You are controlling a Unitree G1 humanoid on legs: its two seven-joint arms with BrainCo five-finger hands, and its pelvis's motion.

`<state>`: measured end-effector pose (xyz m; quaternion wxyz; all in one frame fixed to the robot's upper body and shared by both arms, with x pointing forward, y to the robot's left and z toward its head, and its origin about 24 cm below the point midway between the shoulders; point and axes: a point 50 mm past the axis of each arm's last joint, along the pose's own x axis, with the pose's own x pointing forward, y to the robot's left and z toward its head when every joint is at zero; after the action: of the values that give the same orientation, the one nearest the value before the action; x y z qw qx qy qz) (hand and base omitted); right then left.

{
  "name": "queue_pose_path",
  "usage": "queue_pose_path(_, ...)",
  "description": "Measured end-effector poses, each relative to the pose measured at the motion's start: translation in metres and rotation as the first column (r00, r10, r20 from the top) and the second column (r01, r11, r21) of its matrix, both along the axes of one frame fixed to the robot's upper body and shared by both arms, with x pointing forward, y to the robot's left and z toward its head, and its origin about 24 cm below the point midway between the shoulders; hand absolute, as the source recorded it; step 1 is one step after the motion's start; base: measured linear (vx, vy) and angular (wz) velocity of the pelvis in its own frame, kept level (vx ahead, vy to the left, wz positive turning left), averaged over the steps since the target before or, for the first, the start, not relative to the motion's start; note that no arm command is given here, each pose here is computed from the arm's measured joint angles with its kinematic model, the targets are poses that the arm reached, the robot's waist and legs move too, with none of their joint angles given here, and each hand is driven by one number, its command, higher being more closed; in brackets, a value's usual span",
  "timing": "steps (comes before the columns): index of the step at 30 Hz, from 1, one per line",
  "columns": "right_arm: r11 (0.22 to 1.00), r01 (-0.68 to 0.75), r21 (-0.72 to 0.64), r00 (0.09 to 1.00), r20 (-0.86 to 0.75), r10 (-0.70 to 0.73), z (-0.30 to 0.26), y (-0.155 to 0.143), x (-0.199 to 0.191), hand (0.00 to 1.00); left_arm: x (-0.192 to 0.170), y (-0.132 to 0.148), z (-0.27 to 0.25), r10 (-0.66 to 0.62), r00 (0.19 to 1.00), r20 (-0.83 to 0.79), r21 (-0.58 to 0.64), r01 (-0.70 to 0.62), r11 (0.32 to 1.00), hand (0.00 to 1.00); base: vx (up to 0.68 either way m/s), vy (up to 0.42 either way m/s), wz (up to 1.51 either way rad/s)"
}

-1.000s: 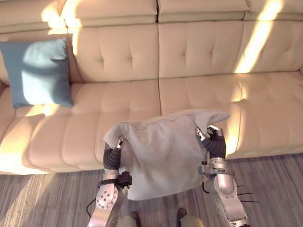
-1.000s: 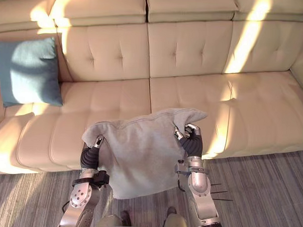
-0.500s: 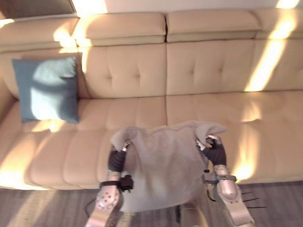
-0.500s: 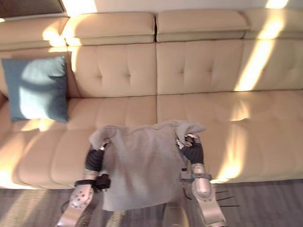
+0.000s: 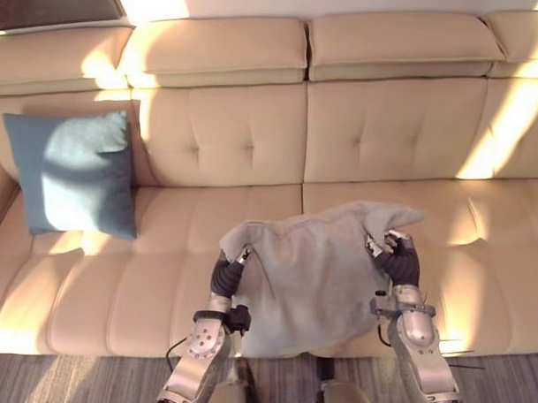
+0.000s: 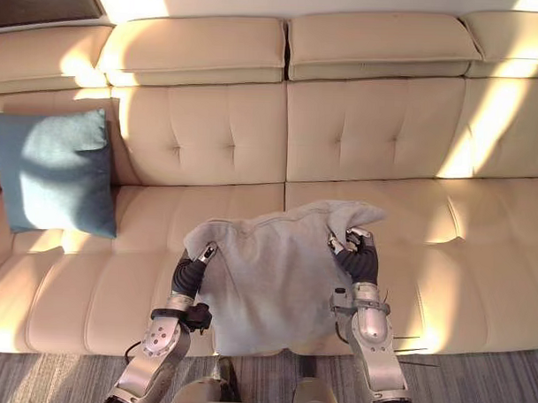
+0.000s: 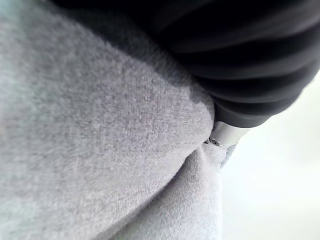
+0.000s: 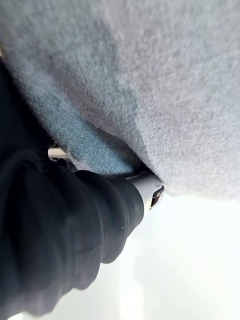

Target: Pick up cushions and gather them together orderly.

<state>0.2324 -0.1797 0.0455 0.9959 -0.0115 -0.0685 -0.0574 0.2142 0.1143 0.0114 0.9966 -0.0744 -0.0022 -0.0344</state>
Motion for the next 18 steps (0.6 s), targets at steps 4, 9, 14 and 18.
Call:
queue_pose_path(4, 1.000, -0.011, 0.005, 1.000, 0.020, 0.011, 0.005, 0.004, 0.013, 1.00, 0.010, 0.001, 0.010, -0.007, 0.999, 0.050, 0.022, 0.006, 1.000, 1.00, 0.05, 0.101, -0.30)
queue_pose_path(9, 1.000, -0.009, -0.005, 0.986, 0.165, 0.010, 0.043, 0.014, 0.050, 1.00, 0.043, 0.003, 0.047, 0.027, 0.976, 0.215, 0.078, -0.045, 0.996, 1.00, -0.04, 0.016, -0.22)
queue_pose_path(14, 0.999, 0.032, -0.018, 0.924, 0.381, -0.022, 0.116, 0.032, 0.095, 1.00, 0.099, 0.005, 0.117, 0.140, 0.888, 0.439, 0.072, -0.190, 0.979, 1.00, -0.12, -0.044, 0.04)
queue_pose_path(18, 0.998, 0.055, 0.000, 0.852, 0.522, -0.047, 0.174, 0.043, 0.113, 1.00, 0.131, 0.016, 0.178, 0.227, 0.780, 0.583, 0.058, -0.319, 0.946, 1.00, -0.15, -0.048, 0.07)
